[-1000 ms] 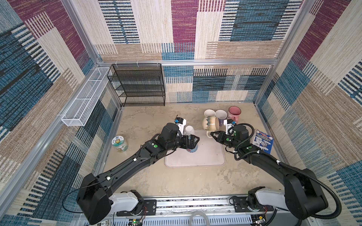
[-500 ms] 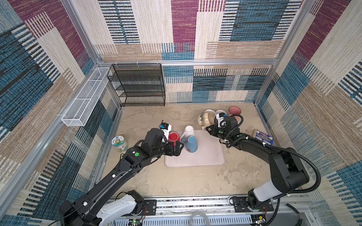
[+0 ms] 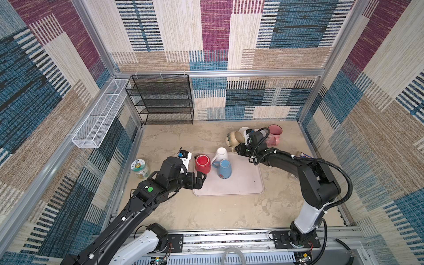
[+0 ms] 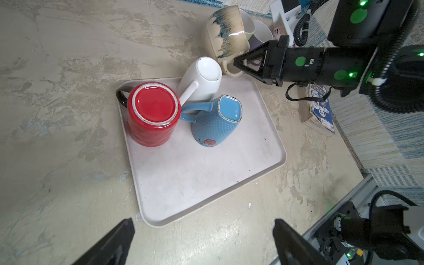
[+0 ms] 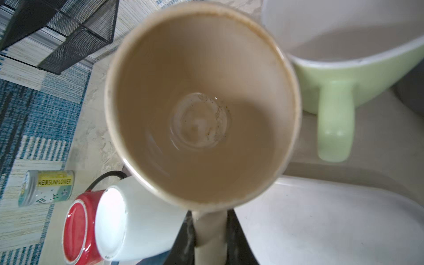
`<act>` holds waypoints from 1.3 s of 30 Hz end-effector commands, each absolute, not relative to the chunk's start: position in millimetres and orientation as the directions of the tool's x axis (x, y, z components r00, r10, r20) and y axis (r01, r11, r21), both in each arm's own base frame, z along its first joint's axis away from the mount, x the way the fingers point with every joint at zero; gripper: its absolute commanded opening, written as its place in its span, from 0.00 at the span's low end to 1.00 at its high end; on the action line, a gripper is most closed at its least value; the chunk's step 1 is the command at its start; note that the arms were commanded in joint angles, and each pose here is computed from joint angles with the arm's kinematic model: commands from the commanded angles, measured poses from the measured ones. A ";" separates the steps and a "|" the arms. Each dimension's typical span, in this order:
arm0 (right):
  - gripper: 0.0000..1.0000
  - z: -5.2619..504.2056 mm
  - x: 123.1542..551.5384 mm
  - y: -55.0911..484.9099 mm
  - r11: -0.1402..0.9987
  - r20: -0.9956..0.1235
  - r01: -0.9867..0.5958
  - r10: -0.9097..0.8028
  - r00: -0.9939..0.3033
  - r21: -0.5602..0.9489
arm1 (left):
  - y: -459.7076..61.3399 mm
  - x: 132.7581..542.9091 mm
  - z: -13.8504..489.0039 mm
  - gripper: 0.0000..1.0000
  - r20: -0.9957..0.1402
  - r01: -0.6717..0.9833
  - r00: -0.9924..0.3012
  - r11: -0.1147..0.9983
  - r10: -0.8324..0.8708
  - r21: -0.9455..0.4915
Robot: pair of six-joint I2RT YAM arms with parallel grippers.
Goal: Turn the mug right side up
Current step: Place the mug at the top-center of the table.
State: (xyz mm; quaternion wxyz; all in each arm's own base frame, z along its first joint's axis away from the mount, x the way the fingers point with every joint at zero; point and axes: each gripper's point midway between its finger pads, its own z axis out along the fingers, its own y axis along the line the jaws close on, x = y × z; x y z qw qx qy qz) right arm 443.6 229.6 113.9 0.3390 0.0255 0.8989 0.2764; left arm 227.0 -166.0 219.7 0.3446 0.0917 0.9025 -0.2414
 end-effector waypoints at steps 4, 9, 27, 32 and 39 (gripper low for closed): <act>0.00 127.0 464.9 237.4 0.867 -0.672 -0.177 0.217 -0.708 0.466 | -160.1 221.7 211.6 1.00 -0.652 0.342 -0.758 0.868 0.027 -0.361; 0.00 119.2 477.0 240.8 0.901 -0.686 -0.170 0.170 -0.708 0.398 | -160.4 224.1 210.1 1.00 -0.648 0.339 -0.761 0.865 0.021 -0.370; 0.00 97.9 511.9 233.3 0.995 -0.718 -0.100 -0.053 -0.694 0.023 | -158.5 227.7 209.1 1.00 -0.638 0.334 -0.770 0.860 0.012 -0.386; 0.00 95.5 514.1 227.3 0.996 -0.717 -0.082 -0.081 -0.693 -0.034 | -157.6 228.7 209.1 1.00 -0.638 0.332 -0.770 0.859 0.009 -0.389; 0.00 93.0 510.0 229.4 0.993 -0.713 -0.089 -0.122 -0.691 -0.084 | -157.7 230.5 207.4 1.00 -0.628 0.326 -0.778 0.856 0.002 -0.401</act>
